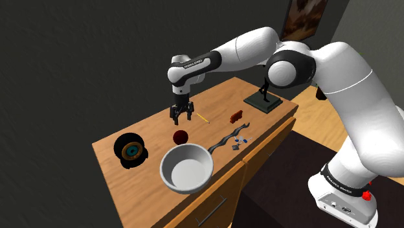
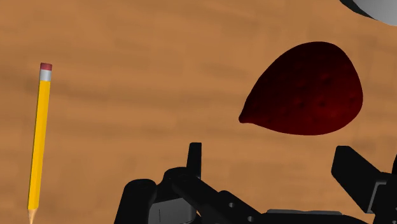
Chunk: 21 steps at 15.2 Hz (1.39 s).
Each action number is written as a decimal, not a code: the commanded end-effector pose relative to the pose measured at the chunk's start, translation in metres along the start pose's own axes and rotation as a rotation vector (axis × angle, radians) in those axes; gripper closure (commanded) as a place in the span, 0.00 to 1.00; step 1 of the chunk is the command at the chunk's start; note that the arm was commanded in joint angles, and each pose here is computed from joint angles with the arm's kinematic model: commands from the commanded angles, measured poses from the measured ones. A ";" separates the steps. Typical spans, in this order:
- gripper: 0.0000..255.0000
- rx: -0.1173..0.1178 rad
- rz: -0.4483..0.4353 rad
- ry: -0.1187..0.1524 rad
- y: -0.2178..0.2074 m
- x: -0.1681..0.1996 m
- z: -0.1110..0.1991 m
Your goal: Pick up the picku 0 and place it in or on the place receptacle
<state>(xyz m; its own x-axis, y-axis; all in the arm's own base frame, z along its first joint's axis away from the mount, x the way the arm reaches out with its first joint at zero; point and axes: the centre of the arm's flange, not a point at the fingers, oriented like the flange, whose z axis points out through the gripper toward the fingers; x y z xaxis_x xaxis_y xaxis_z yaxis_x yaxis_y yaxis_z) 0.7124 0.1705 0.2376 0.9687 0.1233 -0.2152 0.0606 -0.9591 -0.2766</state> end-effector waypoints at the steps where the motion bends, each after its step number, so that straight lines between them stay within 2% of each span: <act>1: 0.00 0.000 0.000 0.000 0.000 0.000 0.000; 3: 0.00 0.000 0.000 0.000 0.000 0.000 0.000; 4: 1.00 0.000 0.000 0.000 0.000 0.000 0.000; 13: 1.00 0.000 0.000 0.000 0.000 0.000 0.000; 14: 0.00 0.000 0.000 0.000 0.000 0.000 0.000; 19: 0.00 0.445 0.650 0.009 0.027 -0.077 0.021; 21: 0.00 0.445 0.650 0.009 0.023 -0.075 0.031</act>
<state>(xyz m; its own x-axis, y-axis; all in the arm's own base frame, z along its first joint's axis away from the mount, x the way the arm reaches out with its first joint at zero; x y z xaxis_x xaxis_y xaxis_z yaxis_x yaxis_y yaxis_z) 0.6403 0.1459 0.2231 0.8037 -0.4032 -0.4376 -0.5836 -0.6776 -0.4476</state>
